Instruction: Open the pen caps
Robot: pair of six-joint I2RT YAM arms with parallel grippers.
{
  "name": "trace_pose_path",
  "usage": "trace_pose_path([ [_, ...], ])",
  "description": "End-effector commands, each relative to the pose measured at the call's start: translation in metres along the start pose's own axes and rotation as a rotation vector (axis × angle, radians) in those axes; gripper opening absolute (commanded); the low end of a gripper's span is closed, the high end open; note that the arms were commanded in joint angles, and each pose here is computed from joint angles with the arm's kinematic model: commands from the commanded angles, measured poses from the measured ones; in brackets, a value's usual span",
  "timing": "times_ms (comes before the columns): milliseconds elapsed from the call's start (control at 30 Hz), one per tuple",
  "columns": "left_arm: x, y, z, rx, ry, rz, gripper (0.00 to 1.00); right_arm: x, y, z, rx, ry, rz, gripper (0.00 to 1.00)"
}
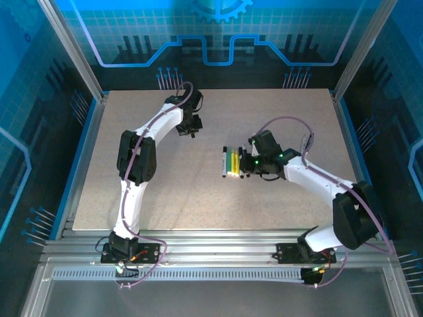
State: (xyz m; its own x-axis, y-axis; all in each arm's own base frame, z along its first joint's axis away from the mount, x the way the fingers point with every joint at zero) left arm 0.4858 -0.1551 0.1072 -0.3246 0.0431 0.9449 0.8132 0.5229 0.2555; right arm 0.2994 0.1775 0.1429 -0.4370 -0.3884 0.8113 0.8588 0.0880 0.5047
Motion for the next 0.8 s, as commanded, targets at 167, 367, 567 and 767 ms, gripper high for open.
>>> trace_pose_path([
  [167, 0.022, 0.001, 0.017, -0.01, 0.009, -0.036, 0.0, 0.001, 0.029, -0.04, 0.0, -0.143, 0.012, 0.0],
  [367, 0.015, -0.001, 0.025, -0.021, 0.046, -0.034, 0.0, 0.005, 0.029, -0.063, -0.037, -0.218, 0.027, 0.0],
  [567, 0.01, 0.008, 0.043, -0.042, 0.129, -0.043, 0.0, 0.01, 0.028, -0.106, -0.108, -0.354, 0.068, 0.0],
  [767, 0.003, 0.016, 0.07, -0.065, 0.25, -0.062, 0.0, 0.009, 0.035, -0.147, -0.18, -0.468, 0.094, 0.0],
])
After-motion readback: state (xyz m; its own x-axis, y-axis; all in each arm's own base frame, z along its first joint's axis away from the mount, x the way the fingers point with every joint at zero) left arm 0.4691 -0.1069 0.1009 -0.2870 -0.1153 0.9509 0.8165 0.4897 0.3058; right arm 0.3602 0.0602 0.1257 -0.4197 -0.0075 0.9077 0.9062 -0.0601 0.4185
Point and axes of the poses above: each hand's point on the last joint's axis, 136 mm out from that joint toward the fingers, its own x axis back along the fingers, its own z axis along the line the jaws close on, y = z × x, the point moved 4 cm from there along x, back along the fingers, and after that the axes turned 13 degrees about x, right-handed, at the moved point
